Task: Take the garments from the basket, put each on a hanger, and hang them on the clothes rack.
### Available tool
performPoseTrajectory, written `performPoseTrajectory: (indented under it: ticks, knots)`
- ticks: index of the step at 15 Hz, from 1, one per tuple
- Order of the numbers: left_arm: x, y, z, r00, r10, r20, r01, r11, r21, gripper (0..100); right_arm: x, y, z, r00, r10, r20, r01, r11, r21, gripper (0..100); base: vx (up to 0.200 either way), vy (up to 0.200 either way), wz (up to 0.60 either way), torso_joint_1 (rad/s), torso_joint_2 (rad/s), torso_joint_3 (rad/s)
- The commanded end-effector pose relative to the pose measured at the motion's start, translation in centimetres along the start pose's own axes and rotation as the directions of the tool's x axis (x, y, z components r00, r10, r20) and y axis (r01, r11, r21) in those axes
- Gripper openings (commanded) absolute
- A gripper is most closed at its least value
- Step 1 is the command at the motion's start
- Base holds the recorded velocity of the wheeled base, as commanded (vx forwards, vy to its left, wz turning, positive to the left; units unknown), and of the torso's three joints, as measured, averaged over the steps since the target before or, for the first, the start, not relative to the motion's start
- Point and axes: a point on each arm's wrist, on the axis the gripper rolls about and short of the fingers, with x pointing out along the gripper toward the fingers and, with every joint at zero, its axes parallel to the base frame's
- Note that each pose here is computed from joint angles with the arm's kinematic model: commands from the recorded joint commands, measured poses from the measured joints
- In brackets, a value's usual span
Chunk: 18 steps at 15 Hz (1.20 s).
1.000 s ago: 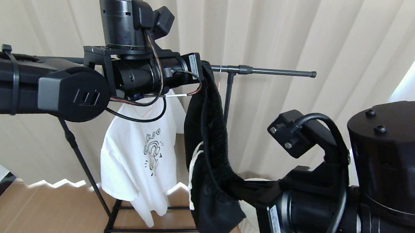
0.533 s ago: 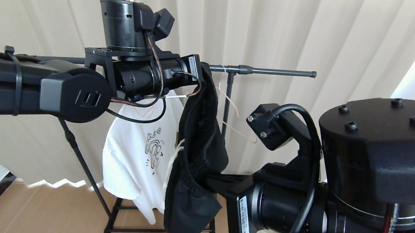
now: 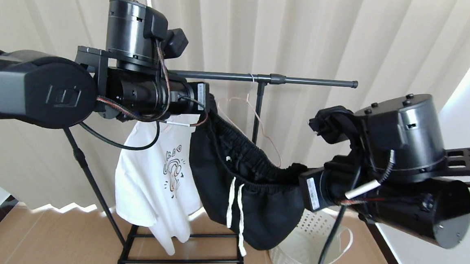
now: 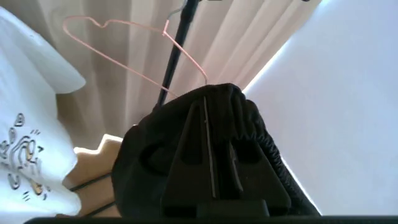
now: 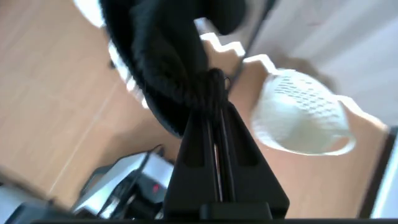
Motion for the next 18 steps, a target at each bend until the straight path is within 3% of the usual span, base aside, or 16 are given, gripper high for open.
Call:
performPoseTrajectory:
  ticks: [1, 4, 6, 7, 11, 14, 15, 18]
  knots:
    - [-1.3, -0.6, -0.7, 0.999, 0.022, -0.036, -0.021, 1.0, 0.023, 0, 5.2, -0.2, 1.0, 0.987, -0.153, 0.045, 0.15, 0.987, 0.062, 0, 0.0, 0.0, 0.0, 0.0, 0.0, 0.0]
    - [-2.2, -2.1, -3.4, 0.992, -0.002, -0.123, 0.009, 0.998, 0.059, 0, 8.7, -0.3, 2.7, 0.964, -0.206, 0.169, 0.174, 0.967, 0.185, 0, 0.0, 0.0, 0.0, 0.0, 0.0, 0.0]
    - [-2.8, -3.1, -5.0, 0.985, -0.027, -0.17, 0.041, 0.996, 0.079, 0, 9.3, 0.0, 4.1, 0.952, -0.206, 0.225, 0.14, 0.95, 0.281, 0, 0.0, 0.0, 0.0, 0.0, 0.0, 0.0]
    - [-3.2, -4.3, -6.8, 0.973, -0.059, -0.225, 0.078, 0.994, 0.078, 0, 9.5, -0.2, 5.4, 0.941, -0.212, 0.263, 0.109, 0.928, 0.357, 0, 0.0, 0.0, 0.0, 0.0, 0.0, 0.0]
    - [-3.8, -8.5, -10.5, 0.931, -0.153, -0.331, 0.16, 0.987, -0.006, 0, 8.9, 0.0, 7.3, 0.926, -0.2, 0.32, 0.022, 0.875, 0.484, 0, 0.0, 0.0, 0.0, 0.0, 0.0, 0.0]
    - [-4.5, -11.1, -11.0, 0.917, -0.223, -0.33, 0.217, 0.975, -0.054, 0, 9.0, 0.3, 7.7, 0.922, -0.196, 0.333, -0.008, 0.852, 0.523, 0, 0.0, 0.0, 0.0, 0.0, 0.0, 0.0]
    - [-4.7, -12.1, -10.8, 0.919, -0.262, -0.296, 0.246, 0.965, -0.091, 0, 8.8, 0.7, 7.7, 0.924, -0.181, 0.336, -0.022, 0.855, 0.519, 0, 0.0, 0.0, 0.0, 0.0, 0.0, 0.0]
    - [-4.9, -12.6, -10.5, 0.926, -0.289, -0.244, 0.267, 0.956, -0.117, 0, 8.7, 0.9, 7.7, 0.926, -0.175, 0.336, -0.025, 0.856, 0.516, 0, 0.0, 0.0, 0.0, 0.0, 0.0, 0.0]
